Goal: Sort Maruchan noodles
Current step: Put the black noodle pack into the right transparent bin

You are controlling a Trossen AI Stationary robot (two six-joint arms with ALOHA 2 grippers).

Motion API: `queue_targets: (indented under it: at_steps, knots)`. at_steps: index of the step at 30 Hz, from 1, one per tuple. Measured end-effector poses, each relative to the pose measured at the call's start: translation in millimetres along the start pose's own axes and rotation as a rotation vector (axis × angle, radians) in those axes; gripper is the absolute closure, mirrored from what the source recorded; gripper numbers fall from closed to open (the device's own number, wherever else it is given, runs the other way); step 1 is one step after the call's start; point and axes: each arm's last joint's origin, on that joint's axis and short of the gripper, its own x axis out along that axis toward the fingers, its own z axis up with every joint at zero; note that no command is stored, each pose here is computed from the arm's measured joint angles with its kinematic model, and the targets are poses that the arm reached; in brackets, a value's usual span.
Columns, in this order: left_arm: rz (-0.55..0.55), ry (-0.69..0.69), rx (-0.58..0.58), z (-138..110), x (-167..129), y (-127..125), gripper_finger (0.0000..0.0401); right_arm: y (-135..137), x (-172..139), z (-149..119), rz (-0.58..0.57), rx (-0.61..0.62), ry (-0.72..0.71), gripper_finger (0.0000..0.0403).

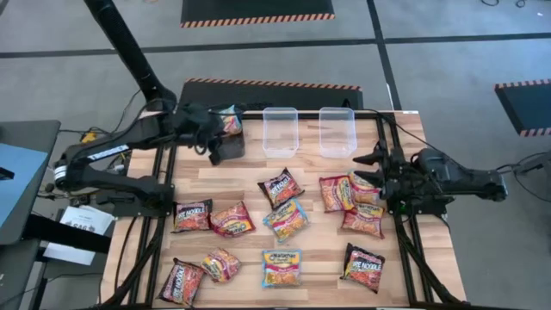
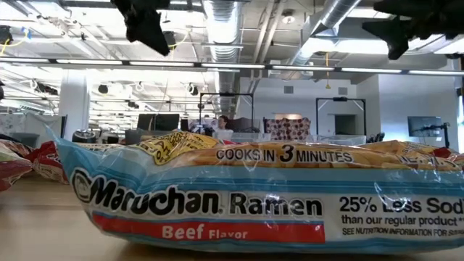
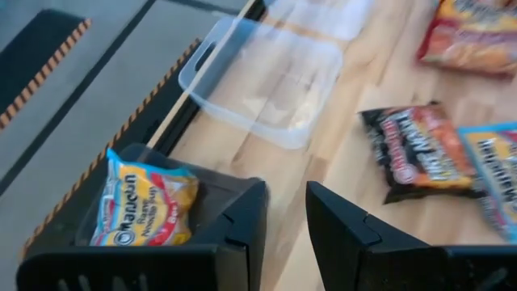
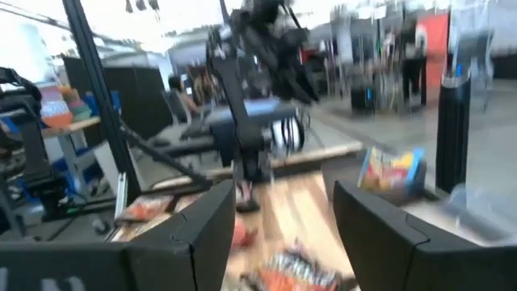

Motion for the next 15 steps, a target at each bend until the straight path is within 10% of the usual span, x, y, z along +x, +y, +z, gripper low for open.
queue_targets:
  at_steps: [15]
  knots:
    - [-0.034,-0.044,0.001,-0.2,-12.8,-7.6,0.0323,25.5,27.6,22.6,0.073,0.416,0.562,0.0168]
